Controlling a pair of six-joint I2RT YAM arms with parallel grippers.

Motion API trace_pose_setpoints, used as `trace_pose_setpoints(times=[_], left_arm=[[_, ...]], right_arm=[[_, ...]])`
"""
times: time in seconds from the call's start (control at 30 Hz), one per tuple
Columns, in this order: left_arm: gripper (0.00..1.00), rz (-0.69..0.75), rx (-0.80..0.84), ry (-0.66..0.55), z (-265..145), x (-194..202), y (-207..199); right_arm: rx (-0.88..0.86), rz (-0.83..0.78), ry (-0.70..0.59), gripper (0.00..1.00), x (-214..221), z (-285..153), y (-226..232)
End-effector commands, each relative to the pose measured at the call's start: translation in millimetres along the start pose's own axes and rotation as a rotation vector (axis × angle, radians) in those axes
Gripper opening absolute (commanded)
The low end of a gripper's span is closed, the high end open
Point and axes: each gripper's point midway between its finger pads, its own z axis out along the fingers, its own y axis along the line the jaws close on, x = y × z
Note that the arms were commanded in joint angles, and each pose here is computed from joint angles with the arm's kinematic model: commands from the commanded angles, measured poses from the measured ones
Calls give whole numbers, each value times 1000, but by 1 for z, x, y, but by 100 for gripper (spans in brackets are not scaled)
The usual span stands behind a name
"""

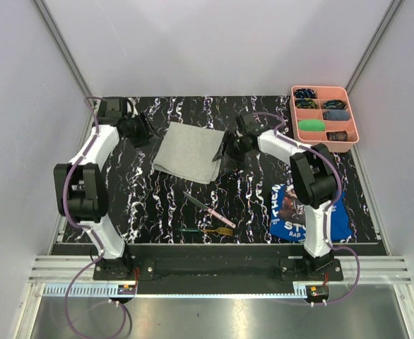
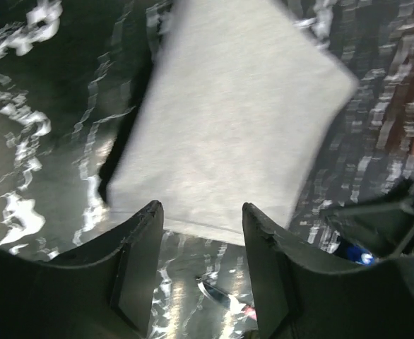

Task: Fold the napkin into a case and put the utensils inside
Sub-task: Smooth out the square-folded napkin at the center of the board.

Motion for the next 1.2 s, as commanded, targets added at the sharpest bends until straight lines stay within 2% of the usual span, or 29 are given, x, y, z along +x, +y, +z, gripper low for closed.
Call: trace_pose_setpoints(times=[0.0,0.13,0.27,0.43,0.57,0.7,0.9,1.17], left_arm=[[52,31,-107,71,16,17,34],[52,33,-122,106,26,26,43],[52,45,-168,126,30,36,57],[48,40,-181,163,33,52,67],[49,18,-210,168,30,62,76],[50,-10,-206,121,21,62,72],[48,-20,-193,100,14,63,67],[46,-30,-193,125,23,68,73]], right_arm=[[-153,115,-33,64,24,-22,43],[-125,177,-88,67,41,-23,34],[-139,234,-64,69,61,-8,29],[-135,280,-102,69,64,4,20],[-148,303,-129,63,61,12,23],[-143,309,-142,57,63,23,25],[-78,329,-170,49,72,33,17],[-14,331,-172,49,81,32,7]])
